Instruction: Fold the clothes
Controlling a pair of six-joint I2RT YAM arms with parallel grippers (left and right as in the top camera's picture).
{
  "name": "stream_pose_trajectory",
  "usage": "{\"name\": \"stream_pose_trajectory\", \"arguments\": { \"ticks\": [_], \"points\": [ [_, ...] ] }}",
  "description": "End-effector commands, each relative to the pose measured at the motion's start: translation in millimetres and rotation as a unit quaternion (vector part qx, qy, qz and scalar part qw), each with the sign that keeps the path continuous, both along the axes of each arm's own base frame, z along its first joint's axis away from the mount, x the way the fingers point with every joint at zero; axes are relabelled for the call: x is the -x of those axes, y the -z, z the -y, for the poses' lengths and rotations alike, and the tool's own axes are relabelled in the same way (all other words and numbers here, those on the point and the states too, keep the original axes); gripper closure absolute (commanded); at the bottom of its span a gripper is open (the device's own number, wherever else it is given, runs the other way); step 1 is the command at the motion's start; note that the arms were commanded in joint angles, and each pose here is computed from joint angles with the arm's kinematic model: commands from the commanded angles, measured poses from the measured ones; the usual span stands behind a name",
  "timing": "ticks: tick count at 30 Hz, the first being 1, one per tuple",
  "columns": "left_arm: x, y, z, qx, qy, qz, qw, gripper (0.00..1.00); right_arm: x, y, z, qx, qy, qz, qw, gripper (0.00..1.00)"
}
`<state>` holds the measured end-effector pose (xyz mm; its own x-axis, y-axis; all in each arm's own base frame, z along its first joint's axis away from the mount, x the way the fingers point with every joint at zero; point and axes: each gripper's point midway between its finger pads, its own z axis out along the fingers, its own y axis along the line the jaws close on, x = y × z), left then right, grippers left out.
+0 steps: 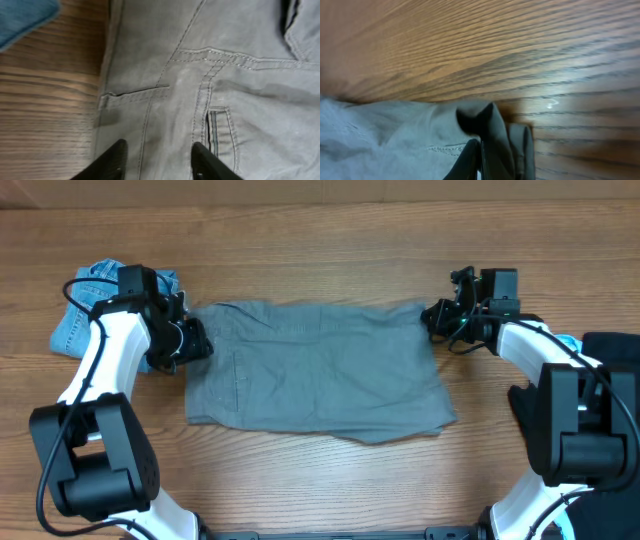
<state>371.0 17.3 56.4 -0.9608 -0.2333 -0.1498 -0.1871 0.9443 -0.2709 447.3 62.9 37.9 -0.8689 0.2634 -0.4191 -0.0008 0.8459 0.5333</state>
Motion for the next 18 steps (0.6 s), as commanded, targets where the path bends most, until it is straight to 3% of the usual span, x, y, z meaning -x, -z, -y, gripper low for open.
{"name": "stream_pose_trajectory", "arguments": {
  "ticks": [1,6,16,18],
  "points": [
    [-4,4,10,0.017,0.020,0.001,1.000,0.57,-17,-34,36,-0.052,0.099,0.003,0.994,0.96],
    [-8,4,9,0.009,0.029,0.010,0.999,0.51,-6,-25,65,-0.063,0.147,-0.038,0.986,0.96],
    [-35,22,47,0.023,0.077,0.046,0.996,0.42,6,-19,66,-0.061,0.135,-0.058,0.987,0.96],
    [-36,36,54,0.024,0.085,0.038,0.995,0.57,9,-17,66,-0.059,0.136,-0.067,0.987,0.96]
  ]
}}
